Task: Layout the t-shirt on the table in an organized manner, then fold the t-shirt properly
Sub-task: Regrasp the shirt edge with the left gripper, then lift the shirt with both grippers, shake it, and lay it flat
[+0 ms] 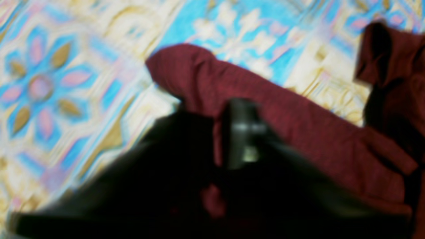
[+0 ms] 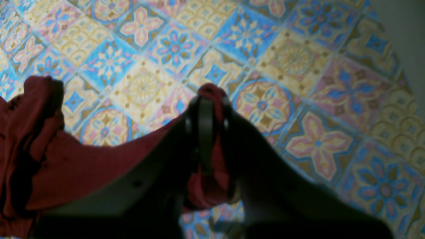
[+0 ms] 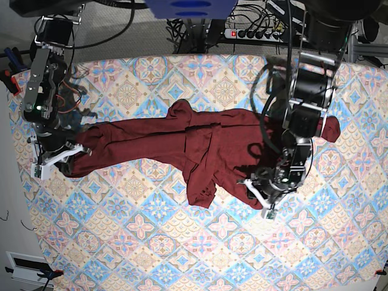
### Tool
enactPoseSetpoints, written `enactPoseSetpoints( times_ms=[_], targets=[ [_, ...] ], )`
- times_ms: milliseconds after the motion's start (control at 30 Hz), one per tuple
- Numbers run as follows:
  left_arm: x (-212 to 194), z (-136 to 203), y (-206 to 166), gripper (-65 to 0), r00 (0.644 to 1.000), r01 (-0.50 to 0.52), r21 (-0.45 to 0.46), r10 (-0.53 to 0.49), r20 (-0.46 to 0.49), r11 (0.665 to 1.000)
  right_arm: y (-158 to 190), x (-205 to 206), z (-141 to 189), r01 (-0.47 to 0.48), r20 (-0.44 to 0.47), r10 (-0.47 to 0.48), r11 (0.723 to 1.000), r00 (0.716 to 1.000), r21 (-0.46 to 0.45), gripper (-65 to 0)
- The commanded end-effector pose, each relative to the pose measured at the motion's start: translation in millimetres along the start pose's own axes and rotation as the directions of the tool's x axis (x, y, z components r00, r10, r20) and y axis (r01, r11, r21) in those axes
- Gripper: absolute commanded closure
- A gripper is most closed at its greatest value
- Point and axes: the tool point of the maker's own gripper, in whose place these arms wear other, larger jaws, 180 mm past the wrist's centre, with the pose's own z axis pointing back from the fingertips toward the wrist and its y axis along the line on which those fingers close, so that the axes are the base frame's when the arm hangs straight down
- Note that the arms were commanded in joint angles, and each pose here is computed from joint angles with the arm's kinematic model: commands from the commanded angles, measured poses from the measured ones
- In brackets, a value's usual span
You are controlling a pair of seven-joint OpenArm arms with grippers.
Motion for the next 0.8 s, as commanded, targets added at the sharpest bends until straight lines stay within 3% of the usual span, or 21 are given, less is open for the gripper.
enactPoseSetpoints(
  times_ms=[0, 100, 267, 567, 767],
  targets=[
    [4, 1, 1, 0.0, 1.0, 0.009, -0.005, -0.009, -0.003, 1.0, -2, 21, 4, -0.018, 0.063, 0.018, 1.0, 0.998, -0.002, -0.3],
    [8, 3, 7, 0.0, 1.0, 0.01, 0.005, -0.01, 0.013, 1.0, -2, 24, 4, -0.018, 0.073, 0.018, 1.0, 0.997, -0.002, -0.3],
    [34, 24, 64, 0.0, 0.994, -0.039, 0.094, 0.029, 0.107, 0.995, -1, 25, 4, -0.018, 0.077, 0.018, 1.0, 0.997, -0.002, -0.3],
    [101, 90, 169, 0.0, 0.952, -0.173, 0.242, 0.1, 0.288, 0.955, -5, 23, 1, -0.014, 0.069, 0.015, 1.0, 0.998, -0.01, -0.3],
    [129, 122, 203, 0.0, 0.927, -0.214, 0.284, 0.102, 0.361, 0.935, -6, 44, -9, 0.007, 0.121, -0.006, 1.0, 0.993, -0.008, -0.3]
  ],
)
